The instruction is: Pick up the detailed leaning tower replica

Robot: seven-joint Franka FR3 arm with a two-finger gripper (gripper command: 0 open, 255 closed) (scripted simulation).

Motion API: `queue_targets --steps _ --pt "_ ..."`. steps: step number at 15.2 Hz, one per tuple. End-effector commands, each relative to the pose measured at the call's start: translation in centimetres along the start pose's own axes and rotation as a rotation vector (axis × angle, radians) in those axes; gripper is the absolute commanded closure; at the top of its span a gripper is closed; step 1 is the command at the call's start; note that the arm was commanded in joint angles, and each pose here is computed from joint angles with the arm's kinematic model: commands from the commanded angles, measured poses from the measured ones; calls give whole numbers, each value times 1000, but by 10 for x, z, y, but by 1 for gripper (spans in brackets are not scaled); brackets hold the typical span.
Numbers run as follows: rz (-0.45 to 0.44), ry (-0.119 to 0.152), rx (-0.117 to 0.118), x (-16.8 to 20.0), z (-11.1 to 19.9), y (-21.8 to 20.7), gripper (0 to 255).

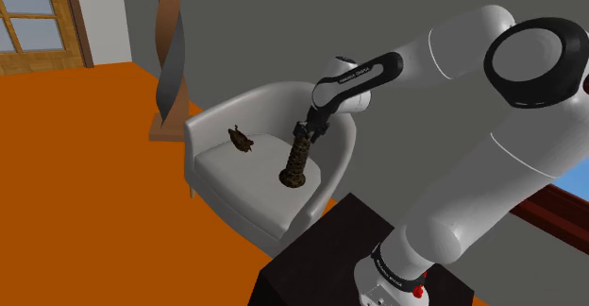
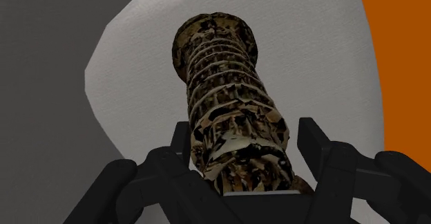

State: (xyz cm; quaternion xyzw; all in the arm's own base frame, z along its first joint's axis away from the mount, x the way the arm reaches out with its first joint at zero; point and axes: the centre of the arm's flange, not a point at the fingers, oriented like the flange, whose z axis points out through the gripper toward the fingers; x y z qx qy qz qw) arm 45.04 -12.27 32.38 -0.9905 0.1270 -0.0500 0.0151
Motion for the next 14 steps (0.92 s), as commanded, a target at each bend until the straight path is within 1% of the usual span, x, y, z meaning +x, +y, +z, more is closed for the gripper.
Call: queue_targets --steps 1,12,14 --pt "0 1 0 1 -10 -1 255" --pt "0 1 0 7 -68 -3 255" --pt "0 1 0 7 -69 -3 255"
